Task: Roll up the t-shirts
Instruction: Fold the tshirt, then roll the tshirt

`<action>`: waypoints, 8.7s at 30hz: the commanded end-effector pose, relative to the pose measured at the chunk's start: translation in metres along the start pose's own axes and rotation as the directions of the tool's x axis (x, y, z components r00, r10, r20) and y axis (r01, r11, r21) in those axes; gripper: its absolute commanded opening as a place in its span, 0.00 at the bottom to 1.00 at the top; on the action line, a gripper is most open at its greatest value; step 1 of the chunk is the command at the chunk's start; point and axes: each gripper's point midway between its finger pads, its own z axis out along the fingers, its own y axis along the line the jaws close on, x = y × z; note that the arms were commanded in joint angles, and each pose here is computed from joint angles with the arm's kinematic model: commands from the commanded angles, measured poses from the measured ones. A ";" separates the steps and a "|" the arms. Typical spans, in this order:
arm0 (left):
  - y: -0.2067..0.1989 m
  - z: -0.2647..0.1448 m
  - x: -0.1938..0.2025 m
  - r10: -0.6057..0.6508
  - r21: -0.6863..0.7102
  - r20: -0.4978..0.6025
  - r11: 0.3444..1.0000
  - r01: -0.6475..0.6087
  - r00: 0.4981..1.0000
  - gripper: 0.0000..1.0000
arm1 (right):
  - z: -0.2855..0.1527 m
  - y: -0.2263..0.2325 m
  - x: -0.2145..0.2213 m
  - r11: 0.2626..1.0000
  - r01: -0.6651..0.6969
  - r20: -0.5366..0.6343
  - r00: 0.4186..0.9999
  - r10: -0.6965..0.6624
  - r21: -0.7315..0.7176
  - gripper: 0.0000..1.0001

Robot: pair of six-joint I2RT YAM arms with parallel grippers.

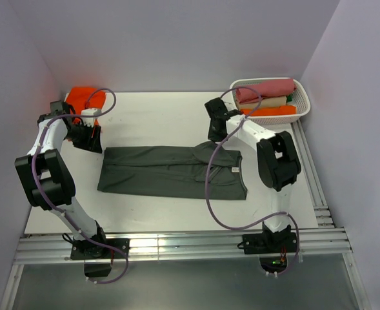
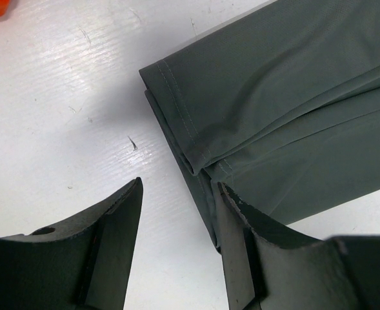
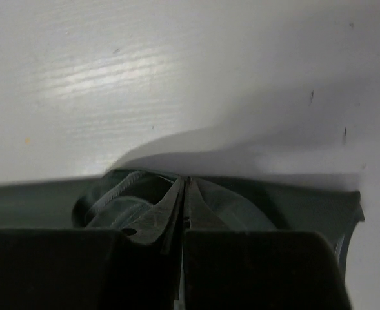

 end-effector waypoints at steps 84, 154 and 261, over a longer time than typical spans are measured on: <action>-0.005 0.026 0.017 -0.009 0.033 -0.080 0.999 0.011 0.997 0.51 | -0.109 0.091 0.112 0.965 0.021 0.070 0.998 -0.003 -0.262 0.25; 0.026 0.053 -0.043 -0.124 0.029 -0.001 0.992 0.124 0.992 0.57 | -0.035 -0.116 0.094 0.963 -0.158 -0.108 0.977 0.185 0.218 0.57; -0.130 0.123 -0.030 -0.093 0.303 -0.091 0.946 0.117 0.991 0.00 | -0.111 0.276 0.268 0.914 0.149 -0.174 0.958 -0.228 -0.378 0.07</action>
